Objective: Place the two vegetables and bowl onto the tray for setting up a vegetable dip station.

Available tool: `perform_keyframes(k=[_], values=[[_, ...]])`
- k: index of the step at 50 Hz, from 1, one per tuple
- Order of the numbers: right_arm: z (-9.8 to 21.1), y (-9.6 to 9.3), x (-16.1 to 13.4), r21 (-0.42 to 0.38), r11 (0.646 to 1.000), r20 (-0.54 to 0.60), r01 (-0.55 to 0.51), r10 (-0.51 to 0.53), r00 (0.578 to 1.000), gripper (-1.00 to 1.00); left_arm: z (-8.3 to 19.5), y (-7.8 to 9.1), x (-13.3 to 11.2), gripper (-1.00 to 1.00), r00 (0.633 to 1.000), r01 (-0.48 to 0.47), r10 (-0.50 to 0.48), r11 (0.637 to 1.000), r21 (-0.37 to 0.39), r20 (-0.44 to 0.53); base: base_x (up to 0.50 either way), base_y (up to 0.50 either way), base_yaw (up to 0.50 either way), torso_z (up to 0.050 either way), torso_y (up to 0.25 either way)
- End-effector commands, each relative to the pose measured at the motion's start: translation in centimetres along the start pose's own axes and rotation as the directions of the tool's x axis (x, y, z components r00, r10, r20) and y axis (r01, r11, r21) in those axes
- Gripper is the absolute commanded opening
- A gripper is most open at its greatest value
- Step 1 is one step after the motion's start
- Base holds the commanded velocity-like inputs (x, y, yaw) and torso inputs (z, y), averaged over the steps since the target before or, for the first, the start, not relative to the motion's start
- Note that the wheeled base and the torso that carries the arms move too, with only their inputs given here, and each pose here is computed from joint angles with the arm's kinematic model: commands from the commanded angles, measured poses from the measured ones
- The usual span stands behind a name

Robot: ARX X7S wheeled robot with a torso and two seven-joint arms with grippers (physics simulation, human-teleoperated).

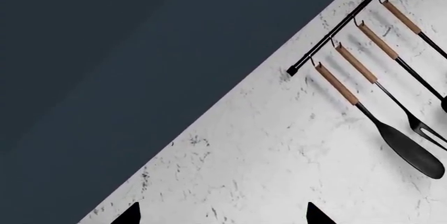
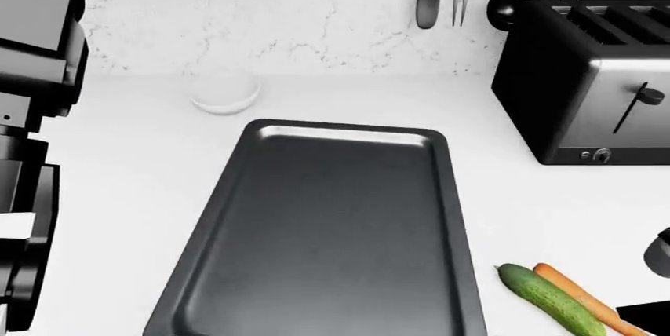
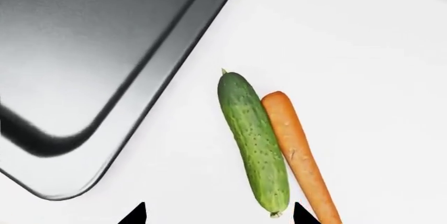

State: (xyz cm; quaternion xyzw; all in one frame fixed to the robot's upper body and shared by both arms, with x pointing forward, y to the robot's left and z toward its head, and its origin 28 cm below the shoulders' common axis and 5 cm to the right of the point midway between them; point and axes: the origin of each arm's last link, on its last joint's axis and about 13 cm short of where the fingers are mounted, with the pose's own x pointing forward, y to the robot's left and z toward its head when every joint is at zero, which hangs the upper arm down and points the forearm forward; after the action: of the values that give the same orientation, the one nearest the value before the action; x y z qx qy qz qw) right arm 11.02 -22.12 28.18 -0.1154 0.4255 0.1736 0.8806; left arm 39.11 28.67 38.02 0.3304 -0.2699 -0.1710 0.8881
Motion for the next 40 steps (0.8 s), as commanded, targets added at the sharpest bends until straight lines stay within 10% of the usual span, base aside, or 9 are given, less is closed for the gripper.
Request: perform_keyframes(k=[1,40], values=[[-0.5,0.1,1.2,0.009,1.0,-0.005,-0.023,0.023,1.0,1.0,0.0,0.1,0.0,1.0,1.0,-0.005,0.005,1.0,0.005,0.003,0.0,0.0,0.0,0.0,0.0],[-0.9,-1.1,2.1,0.024,0.999,0.0,0.037,-0.037,0.999,1.0,-0.1,0.2,-0.3,1.0,1.0,-0.016,0.016,1.0,0.013,-0.005,0.0,0.0,0.0,0.0,0.0]])
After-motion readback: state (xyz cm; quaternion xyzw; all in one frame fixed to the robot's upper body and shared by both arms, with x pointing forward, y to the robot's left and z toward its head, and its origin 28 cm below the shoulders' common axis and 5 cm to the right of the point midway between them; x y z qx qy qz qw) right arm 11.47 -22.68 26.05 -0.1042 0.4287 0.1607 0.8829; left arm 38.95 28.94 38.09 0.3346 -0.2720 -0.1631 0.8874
